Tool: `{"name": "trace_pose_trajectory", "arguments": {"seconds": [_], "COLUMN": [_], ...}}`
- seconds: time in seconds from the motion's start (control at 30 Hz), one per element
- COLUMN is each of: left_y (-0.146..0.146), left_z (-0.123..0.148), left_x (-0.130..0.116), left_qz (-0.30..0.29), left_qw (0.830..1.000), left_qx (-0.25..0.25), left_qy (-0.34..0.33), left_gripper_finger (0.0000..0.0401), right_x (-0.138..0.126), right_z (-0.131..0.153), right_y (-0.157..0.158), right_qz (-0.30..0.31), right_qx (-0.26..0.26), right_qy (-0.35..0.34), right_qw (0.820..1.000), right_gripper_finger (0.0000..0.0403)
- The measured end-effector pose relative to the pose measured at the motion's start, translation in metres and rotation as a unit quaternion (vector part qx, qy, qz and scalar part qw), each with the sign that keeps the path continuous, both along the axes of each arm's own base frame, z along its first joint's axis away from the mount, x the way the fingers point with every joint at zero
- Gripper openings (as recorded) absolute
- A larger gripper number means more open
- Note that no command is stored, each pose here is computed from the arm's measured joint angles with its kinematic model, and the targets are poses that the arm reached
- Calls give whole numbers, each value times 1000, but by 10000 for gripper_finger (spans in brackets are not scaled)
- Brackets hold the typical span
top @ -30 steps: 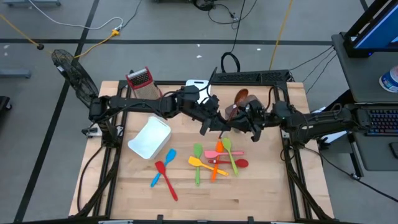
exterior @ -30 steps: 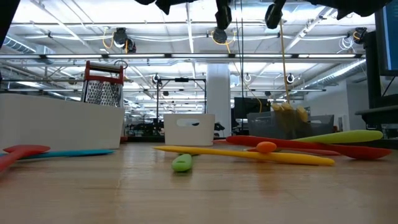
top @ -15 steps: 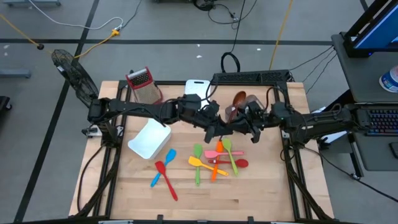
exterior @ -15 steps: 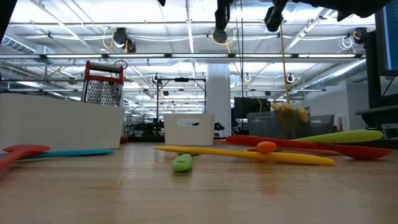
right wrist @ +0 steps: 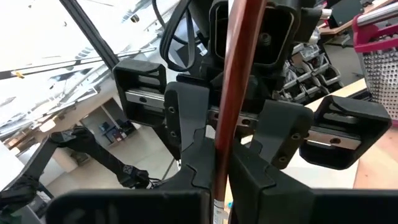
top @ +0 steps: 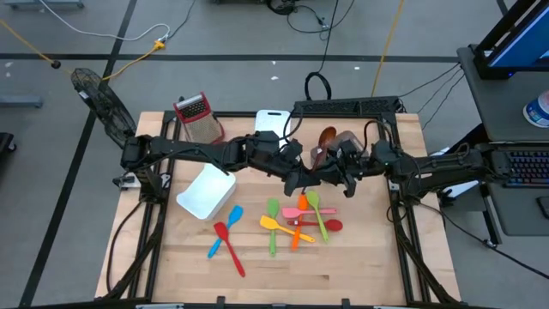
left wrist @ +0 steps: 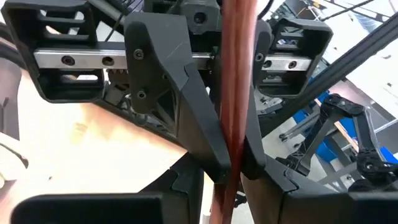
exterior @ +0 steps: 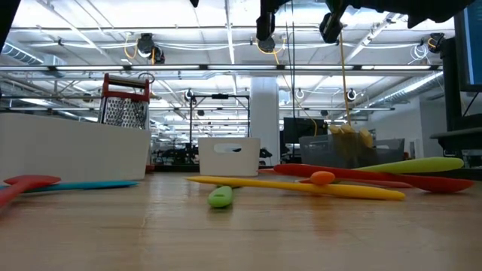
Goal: Pick & Place Kitchen Items
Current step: Put the brown serving spoon into the top white bin
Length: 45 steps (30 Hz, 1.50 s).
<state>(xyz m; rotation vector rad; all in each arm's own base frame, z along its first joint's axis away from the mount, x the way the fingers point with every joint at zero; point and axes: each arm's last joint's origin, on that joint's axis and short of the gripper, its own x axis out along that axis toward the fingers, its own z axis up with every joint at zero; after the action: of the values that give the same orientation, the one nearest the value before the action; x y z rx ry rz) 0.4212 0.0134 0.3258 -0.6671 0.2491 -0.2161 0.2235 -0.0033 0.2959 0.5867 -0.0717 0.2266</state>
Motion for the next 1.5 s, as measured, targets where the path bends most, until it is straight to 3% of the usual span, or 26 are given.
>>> {"name": "trace_pose_trajectory", "arguments": {"seconds": [0.3,0.53,0.6,0.77,0.93,1.2,1.37,1.5], "left_y": [-4,-6,-7,-6,-2,2,3,5], "left_z": [0,-1,-3,-17,-25,8,30,37], "left_x": [1,1,0,-4,-8,-48,-75,-93], "left_qz": [26,49,47,42,72,145,140,124], "left_qw": [1000,999,998,994,985,957,941,930], "left_qx": [11,19,42,67,87,186,256,284], "left_qy": [-1,3,13,81,131,170,173,195], "left_gripper_finger": [114,194,217,256,276,278,274,274], "right_x": [0,0,0,0,0,-3,-2,8], "right_z": [0,-1,-3,-9,-13,-21,-20,-21], "right_y": [1,-1,-2,-9,-17,-34,-42,-48], "right_qz": [11,13,11,-4,-22,-47,-53,-38], "right_qx": [-2,-1,4,23,44,84,118,143], "right_qy": [1,7,20,51,76,122,113,87], "right_qw": [1000,1000,1000,998,996,988,985,985], "right_gripper_finger": [17,17,17,17,17,17,17,17]}}
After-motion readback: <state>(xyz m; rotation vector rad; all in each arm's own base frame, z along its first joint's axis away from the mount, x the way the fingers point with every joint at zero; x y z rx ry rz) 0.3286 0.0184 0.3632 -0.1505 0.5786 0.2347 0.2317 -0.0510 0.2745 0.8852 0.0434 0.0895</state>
